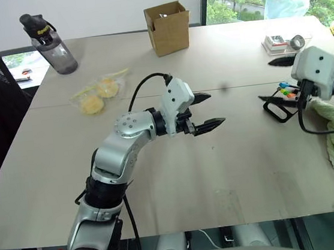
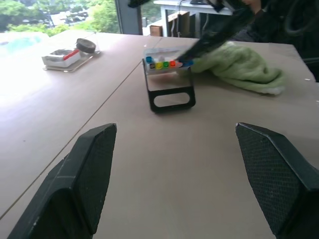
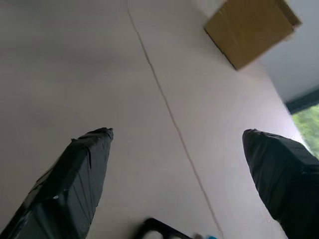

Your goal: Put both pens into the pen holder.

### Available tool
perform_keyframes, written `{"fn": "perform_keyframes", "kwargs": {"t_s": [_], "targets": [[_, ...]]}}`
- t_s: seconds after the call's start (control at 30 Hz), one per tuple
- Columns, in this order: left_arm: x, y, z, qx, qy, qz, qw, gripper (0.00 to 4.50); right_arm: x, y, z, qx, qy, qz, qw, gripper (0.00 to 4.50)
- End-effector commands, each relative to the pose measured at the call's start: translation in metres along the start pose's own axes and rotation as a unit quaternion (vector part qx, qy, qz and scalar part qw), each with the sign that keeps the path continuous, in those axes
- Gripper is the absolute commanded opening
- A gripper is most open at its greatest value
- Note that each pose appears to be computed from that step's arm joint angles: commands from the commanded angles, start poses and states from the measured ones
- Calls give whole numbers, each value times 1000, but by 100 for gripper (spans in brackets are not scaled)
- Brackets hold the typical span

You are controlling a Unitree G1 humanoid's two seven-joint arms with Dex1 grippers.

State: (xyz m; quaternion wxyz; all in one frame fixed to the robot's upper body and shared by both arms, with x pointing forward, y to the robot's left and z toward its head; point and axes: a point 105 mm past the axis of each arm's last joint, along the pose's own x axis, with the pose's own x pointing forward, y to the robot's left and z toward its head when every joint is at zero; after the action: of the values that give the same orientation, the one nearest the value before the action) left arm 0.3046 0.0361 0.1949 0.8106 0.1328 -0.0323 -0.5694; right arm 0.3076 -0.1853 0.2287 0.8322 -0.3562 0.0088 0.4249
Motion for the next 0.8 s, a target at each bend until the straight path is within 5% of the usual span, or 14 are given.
{"fn": "perform_keyframes", "kwargs": {"t_s": [0.03, 0.2, 0.43, 0.53, 0.8], "targets": [[-16, 15, -2, 9, -10, 67, 998, 393, -14, 18, -3, 71, -65, -13, 995, 445], [-45, 28, -37, -34, 1, 155, 987, 393, -21, 61, -30, 170, -74, -6, 983, 445], [-97, -12, -101, -85, 86, 173, 977, 393, -23, 114, -76, 263, -58, -51, 962, 445], [-118, -31, -112, -90, 108, 175, 975, 393, -30, 117, -86, 269, -89, -128, 950, 445], [-135, -60, -123, -113, 112, 193, 968, 393, -44, 152, -113, 301, -58, -125, 944, 445]]}}
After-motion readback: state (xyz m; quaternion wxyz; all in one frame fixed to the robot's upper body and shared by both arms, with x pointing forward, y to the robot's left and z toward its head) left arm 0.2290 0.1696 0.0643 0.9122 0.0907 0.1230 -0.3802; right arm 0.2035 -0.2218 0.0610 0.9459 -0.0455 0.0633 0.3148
